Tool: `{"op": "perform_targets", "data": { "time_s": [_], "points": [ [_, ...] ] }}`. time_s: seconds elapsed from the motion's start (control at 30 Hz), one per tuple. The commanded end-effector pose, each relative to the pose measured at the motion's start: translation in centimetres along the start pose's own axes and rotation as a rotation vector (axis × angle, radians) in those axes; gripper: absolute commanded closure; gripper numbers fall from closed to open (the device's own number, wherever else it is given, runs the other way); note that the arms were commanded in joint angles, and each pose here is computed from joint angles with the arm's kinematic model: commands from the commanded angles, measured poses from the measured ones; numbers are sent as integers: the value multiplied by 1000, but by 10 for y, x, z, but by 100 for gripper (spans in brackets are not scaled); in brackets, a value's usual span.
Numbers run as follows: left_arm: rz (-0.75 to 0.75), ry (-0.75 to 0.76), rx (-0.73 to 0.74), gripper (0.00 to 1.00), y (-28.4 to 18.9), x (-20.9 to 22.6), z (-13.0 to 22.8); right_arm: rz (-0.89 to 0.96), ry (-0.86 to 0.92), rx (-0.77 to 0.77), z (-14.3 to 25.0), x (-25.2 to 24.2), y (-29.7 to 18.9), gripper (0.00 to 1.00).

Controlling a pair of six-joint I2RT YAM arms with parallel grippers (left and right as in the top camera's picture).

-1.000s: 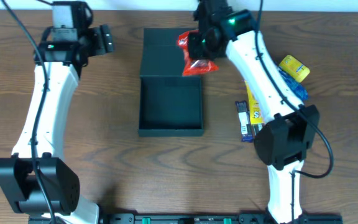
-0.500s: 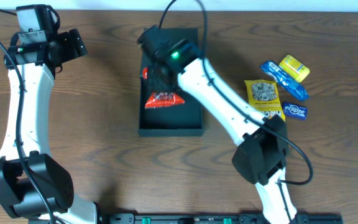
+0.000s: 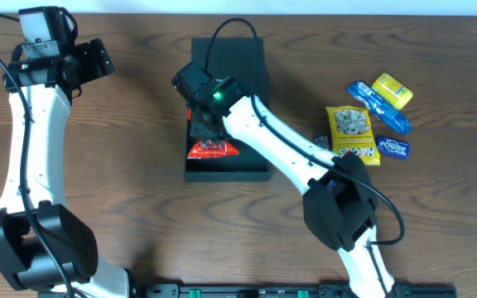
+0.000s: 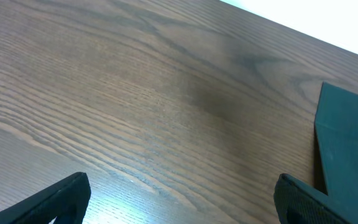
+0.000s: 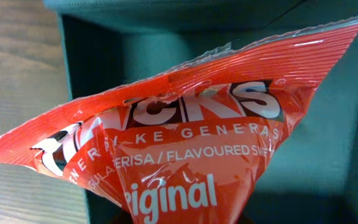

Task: Pack container
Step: 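Carry the red bag into the box and release it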

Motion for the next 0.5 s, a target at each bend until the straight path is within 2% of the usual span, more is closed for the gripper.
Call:
{"op": "perform_targets", "data": {
  "time_s": [0.0, 0.3, 0.43, 0.47],
  "points": [
    [-1, 4, 7, 5, 3, 1, 0, -33, -2, 21, 11, 9, 1, 99],
    [-2, 4, 15, 5, 3, 1, 1, -34, -25, 52, 24, 13, 7, 99],
    [-4, 5, 24, 5, 3, 2, 3, -22, -31, 38, 22, 11, 7, 91],
    [-5, 5, 25, 5, 3, 2, 4, -22, -31, 38, 22, 11, 7, 76]
  ]
}}
Point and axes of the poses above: each gripper's point midway between its finger pads, its own y axis out along the fingers, its own x axis along the line the jaws close on, z = x × y, the point moved 3 cm from there along -y, back along the fingers, and after that the axes turned 5 degrees about -y, right-handed, at the moved point
